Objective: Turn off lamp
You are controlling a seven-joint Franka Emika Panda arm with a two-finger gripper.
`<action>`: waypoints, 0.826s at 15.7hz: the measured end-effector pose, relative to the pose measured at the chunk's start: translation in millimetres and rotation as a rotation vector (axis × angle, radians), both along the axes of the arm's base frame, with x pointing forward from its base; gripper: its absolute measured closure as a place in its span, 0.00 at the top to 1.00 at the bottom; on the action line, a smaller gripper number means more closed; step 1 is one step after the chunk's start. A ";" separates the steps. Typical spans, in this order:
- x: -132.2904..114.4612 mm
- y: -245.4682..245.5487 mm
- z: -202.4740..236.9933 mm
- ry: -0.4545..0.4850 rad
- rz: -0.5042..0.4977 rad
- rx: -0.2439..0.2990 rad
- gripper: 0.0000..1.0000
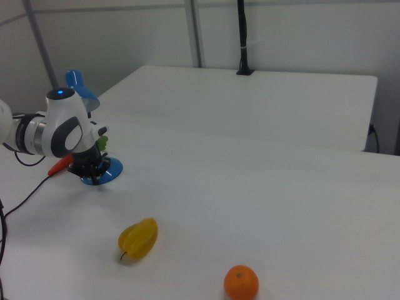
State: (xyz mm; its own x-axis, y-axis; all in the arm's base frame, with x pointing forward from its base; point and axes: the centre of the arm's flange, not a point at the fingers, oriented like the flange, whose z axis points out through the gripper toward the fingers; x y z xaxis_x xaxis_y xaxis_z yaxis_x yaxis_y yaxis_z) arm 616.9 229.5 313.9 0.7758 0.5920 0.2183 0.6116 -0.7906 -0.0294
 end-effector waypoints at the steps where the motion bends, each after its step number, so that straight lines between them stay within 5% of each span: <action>1: -0.8 -2.0 2.1 0.011 -0.001 -0.003 0.01; 7: -13.6 -23.5 54.3 0.093 -0.010 -0.025 0.02; 13: -30.7 -56.6 114.2 0.163 -0.118 -0.034 0.57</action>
State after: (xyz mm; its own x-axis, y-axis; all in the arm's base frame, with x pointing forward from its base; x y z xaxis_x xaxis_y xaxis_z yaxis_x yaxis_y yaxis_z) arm 586.2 172.9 428.1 0.8637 0.4997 0.0655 0.5039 -0.8588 -0.0927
